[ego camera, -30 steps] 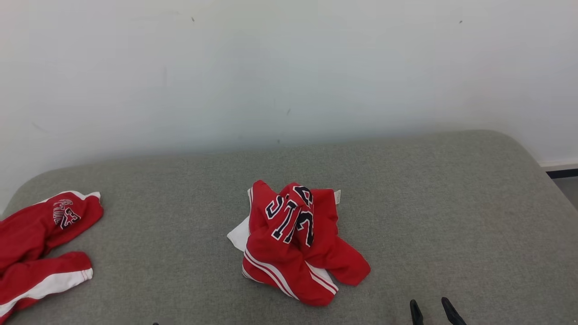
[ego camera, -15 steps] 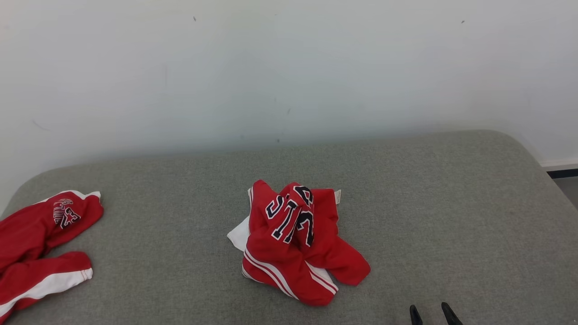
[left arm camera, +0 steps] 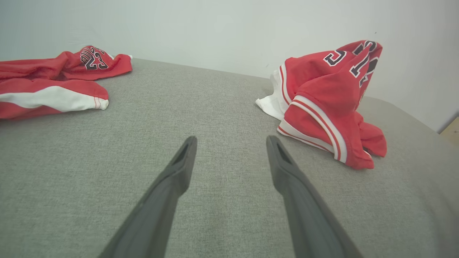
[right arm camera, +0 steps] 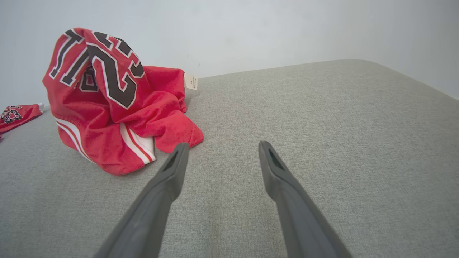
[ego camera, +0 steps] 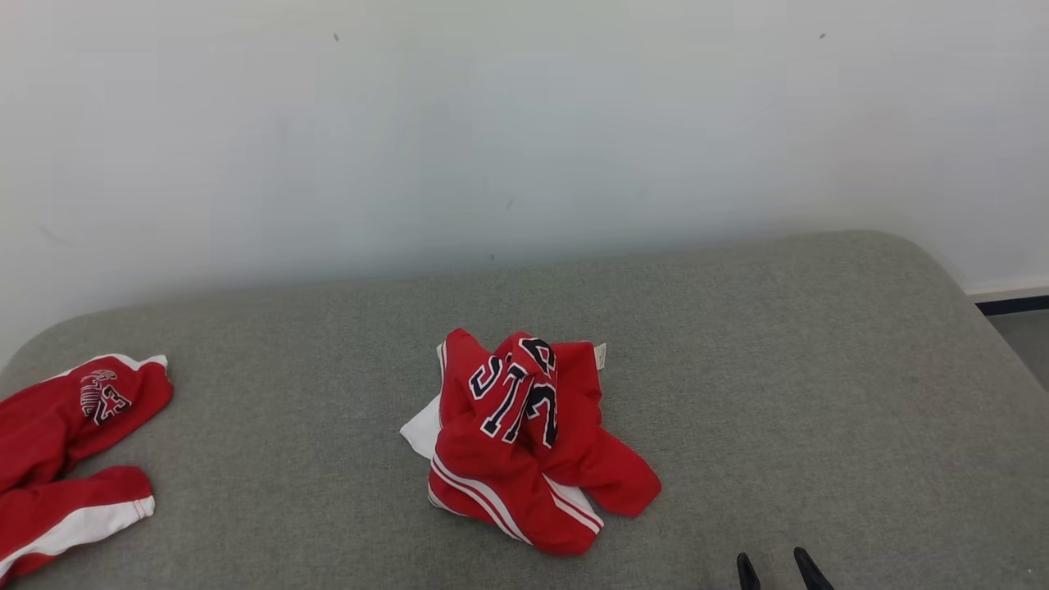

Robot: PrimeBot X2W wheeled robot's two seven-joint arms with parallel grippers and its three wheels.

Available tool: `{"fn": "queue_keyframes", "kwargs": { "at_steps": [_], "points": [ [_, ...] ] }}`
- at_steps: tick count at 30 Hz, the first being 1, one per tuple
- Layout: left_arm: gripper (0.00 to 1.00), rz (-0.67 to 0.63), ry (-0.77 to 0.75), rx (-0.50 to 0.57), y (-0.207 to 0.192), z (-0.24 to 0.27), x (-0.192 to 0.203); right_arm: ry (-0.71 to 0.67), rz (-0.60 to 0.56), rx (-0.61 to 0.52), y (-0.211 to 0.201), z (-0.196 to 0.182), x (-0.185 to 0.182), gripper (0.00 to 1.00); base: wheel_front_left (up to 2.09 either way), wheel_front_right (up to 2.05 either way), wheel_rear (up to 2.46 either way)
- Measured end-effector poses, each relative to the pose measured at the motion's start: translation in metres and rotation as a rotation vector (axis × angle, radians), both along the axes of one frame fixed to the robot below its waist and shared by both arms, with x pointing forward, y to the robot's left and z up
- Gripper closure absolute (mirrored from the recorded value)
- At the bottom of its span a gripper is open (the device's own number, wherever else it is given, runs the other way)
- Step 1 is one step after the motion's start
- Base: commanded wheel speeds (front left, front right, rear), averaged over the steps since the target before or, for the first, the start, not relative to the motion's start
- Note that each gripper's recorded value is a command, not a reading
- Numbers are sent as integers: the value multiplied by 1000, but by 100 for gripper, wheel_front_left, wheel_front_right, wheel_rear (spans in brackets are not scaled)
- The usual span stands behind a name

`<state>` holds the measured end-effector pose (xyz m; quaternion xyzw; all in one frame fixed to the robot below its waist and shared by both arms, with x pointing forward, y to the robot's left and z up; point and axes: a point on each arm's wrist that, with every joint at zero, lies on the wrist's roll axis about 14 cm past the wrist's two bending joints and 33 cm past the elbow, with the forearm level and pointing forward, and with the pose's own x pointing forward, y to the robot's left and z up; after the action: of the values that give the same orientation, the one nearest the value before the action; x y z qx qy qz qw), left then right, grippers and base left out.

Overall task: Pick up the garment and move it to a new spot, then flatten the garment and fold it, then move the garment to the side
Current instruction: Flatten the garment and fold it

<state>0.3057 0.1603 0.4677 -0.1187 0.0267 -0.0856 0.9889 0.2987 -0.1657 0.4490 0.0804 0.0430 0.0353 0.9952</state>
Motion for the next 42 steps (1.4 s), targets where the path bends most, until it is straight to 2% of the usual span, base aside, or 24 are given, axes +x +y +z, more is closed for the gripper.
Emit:
{"fn": "queue_keyframes", "kwargs": {
  "at_steps": [4, 7, 14, 21, 28, 36, 37, 39, 42],
  "points": [
    [0, -55, 42, -24, -18, -11, 4, 3, -11, 6, -2, -1, -3, 0, 0, 0, 0],
    [0, -115, 134, -30, -36, -29, 9, 6, -25, 9, -6, -2, -5, 0, 0, 0, 0],
    [0, -287, 224, -48, -100, -29, 36, 16, -83, 15, -21, -4, -13, 0, 0, 0, 0],
    [0, -398, 335, -70, -150, -33, 51, 28, -152, 18, -38, -6, -25, 0, 0, 0, 0],
    [0, -457, 392, -96, -187, -38, 63, 47, -232, 20, -56, -10, -39, 0, 0, 0, 0],
    [0, -455, 431, -103, -203, -49, 69, 60, -288, 26, -68, -12, -49, 0, 0, 0, 0],
    [49, -453, 430, -101, -205, -50, 70, 62, -294, 26, -69, -13, -51, 0, 0, 0, 0],
    [100, -452, 423, -89, -208, -50, 73, 67, -304, 25, -72, -14, -53, 0, 0, 0, 0],
    [100, -448, 413, -76, -211, -51, 77, 70, -313, 25, -74, -15, -54, 0, 0, 0, 0]
  ]
}}
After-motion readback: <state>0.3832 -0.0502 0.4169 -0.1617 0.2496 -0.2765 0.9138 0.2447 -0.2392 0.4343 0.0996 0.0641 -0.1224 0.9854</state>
